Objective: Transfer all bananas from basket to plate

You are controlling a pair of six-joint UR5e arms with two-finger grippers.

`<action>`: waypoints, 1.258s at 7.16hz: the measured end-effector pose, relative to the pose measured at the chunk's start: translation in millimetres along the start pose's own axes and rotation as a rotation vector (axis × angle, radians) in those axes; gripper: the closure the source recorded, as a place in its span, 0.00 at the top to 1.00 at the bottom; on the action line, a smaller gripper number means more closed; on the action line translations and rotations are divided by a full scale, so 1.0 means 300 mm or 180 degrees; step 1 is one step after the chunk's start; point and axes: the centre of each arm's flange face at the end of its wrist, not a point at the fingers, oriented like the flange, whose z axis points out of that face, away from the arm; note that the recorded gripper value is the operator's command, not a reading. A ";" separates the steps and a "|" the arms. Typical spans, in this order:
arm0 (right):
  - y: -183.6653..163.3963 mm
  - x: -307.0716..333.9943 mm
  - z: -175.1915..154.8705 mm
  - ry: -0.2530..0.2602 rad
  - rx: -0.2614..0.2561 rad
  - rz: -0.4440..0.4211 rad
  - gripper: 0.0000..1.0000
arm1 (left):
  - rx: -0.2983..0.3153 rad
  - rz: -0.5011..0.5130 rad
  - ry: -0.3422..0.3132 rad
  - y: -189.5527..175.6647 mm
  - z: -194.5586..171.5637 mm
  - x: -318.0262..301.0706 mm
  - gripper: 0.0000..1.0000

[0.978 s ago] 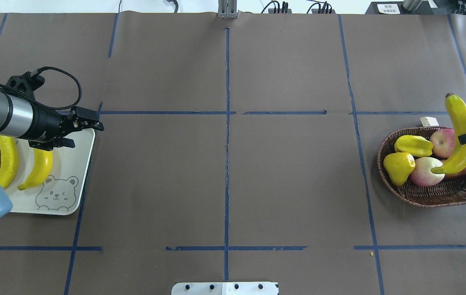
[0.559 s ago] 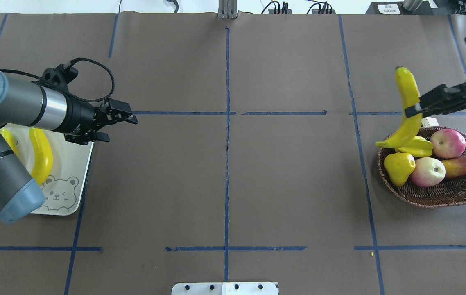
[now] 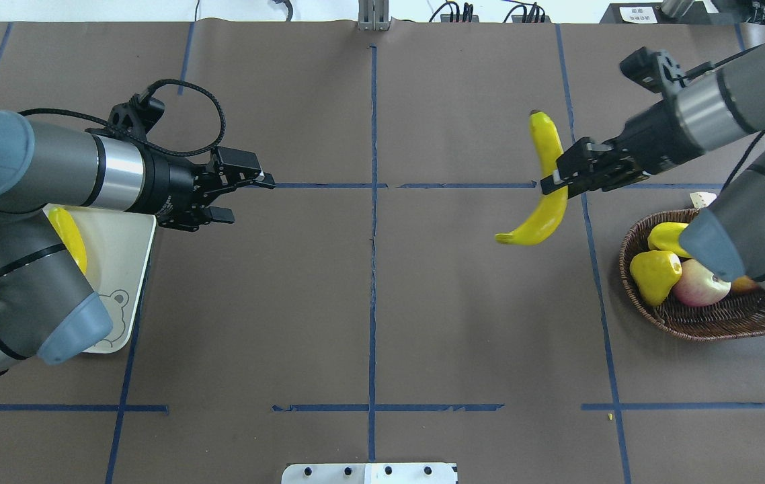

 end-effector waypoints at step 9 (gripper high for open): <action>0.189 -0.296 0.239 -0.0247 0.0059 -0.0113 0.00 | -0.0259 -0.0110 0.0294 0.198 0.210 0.153 0.98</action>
